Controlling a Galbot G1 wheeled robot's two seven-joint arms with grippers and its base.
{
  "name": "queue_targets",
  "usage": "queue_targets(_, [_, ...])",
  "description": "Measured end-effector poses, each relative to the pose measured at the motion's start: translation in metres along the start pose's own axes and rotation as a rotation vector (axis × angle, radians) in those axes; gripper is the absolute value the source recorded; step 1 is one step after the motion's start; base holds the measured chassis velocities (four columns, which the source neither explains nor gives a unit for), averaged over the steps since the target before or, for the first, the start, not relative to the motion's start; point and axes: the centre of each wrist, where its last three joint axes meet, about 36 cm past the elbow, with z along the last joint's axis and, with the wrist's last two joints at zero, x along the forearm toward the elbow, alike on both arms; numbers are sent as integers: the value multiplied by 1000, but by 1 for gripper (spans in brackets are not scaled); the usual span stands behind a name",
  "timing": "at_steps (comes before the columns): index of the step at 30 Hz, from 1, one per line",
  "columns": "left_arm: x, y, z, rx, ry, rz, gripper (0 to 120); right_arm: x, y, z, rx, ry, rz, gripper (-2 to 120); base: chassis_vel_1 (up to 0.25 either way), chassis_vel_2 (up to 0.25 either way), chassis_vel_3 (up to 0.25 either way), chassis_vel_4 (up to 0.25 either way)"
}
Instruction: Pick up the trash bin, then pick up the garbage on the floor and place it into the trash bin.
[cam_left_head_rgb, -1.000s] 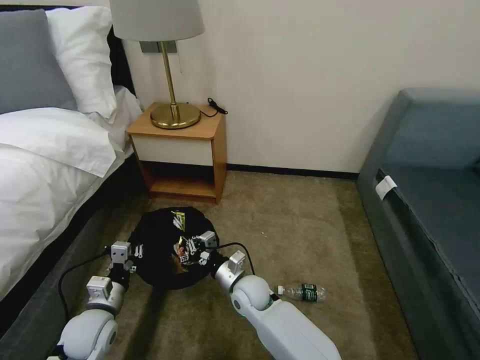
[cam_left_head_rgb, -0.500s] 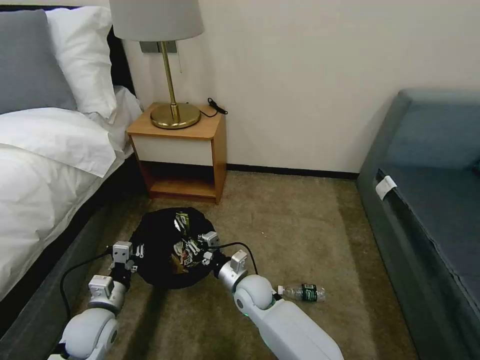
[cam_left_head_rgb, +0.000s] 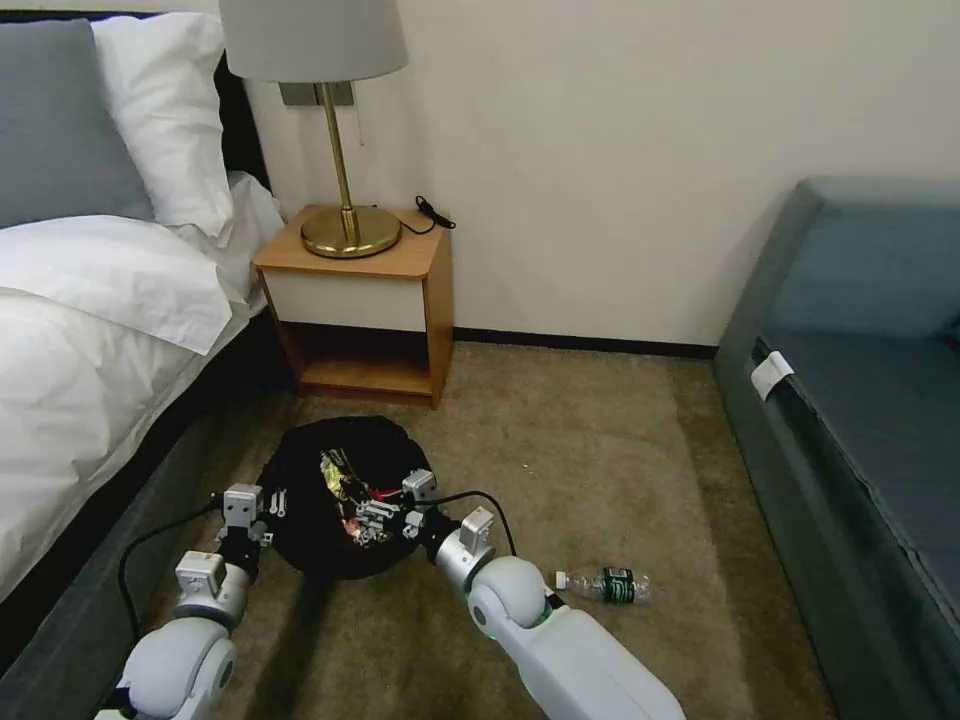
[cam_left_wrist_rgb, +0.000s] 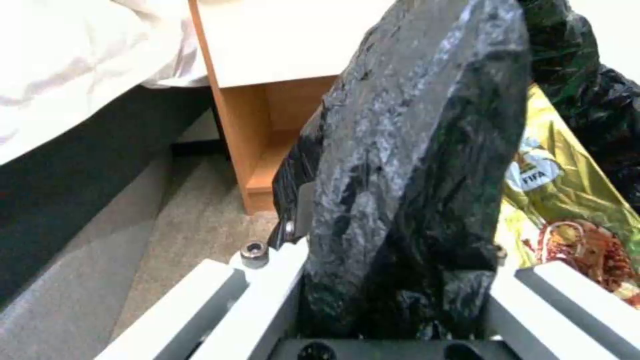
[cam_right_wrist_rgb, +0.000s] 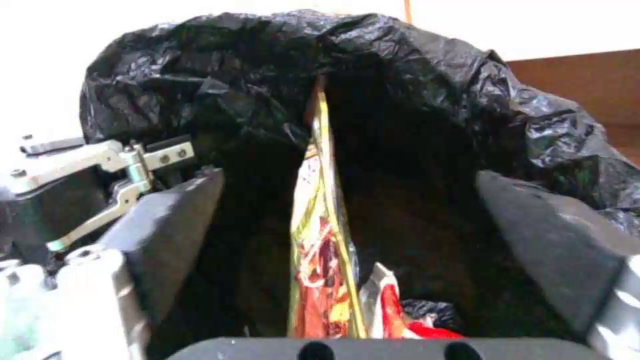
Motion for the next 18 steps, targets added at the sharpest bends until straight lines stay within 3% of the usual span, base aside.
queue_targets(14, [-1, 4, -2, -3, -7, -10, 4, 19, -16, -18, 7, 39, 13, 100, 0, 0, 0, 0])
queue_targets(18, [-2, 7, -1, -7, -6, -18, 4, 30, -30, -22, 64, 69, 26, 100, 0, 0, 0, 0])
